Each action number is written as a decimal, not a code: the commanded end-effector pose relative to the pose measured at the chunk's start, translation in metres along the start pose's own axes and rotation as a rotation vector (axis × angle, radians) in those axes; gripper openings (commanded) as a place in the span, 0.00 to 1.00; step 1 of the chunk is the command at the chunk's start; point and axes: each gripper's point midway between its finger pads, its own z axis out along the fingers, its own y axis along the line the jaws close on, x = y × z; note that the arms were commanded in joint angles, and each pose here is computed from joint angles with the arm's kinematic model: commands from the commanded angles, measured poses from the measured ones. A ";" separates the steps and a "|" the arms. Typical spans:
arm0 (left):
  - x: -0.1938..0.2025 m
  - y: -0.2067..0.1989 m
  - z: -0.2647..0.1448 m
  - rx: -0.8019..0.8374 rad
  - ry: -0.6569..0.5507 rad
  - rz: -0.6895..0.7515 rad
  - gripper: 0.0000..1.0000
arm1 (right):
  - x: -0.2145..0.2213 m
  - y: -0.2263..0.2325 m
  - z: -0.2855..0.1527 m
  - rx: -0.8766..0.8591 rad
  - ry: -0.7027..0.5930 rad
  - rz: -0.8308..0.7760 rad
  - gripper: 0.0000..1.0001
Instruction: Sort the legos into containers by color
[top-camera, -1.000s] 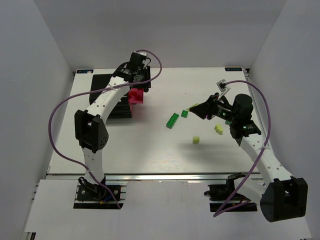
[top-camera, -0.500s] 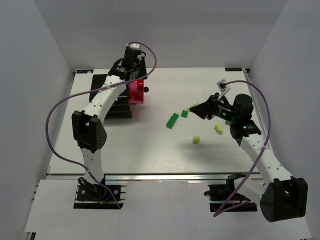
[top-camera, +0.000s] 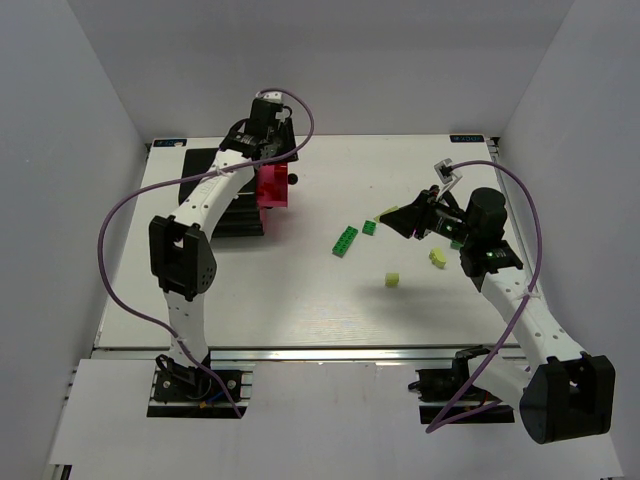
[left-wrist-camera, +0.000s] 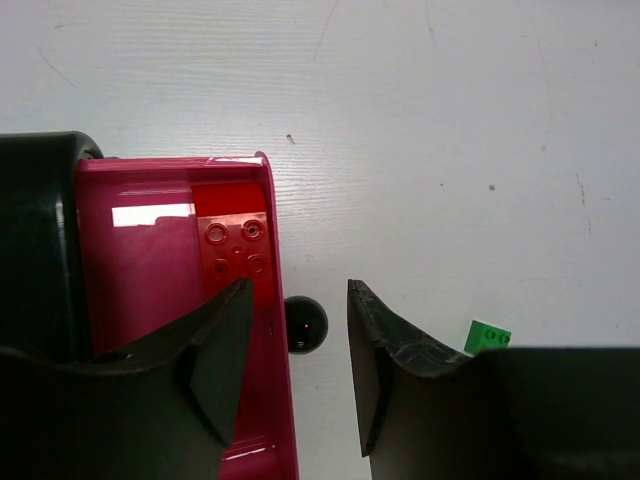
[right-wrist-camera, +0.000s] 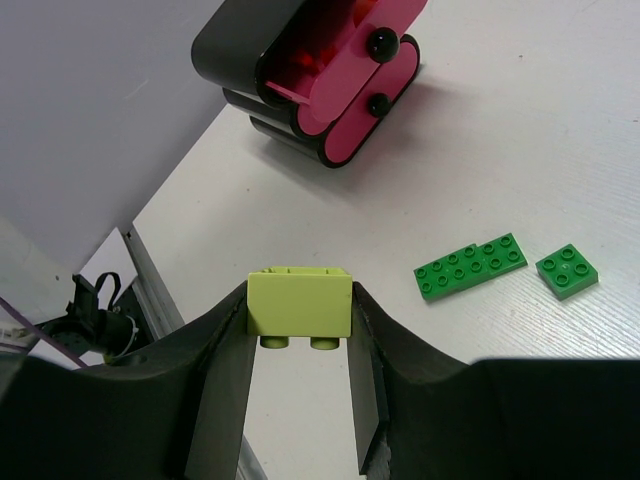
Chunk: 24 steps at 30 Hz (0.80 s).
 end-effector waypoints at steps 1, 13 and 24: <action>-0.014 -0.013 -0.008 0.063 -0.033 -0.017 0.53 | -0.005 0.001 0.001 -0.018 -0.020 -0.023 0.00; 0.001 -0.001 -0.001 0.011 -0.002 -0.012 0.53 | -0.006 0.000 -0.001 -0.015 -0.024 -0.025 0.00; 0.007 0.004 0.007 -0.015 0.012 -0.008 0.53 | -0.007 -0.001 -0.002 -0.014 -0.026 -0.023 0.00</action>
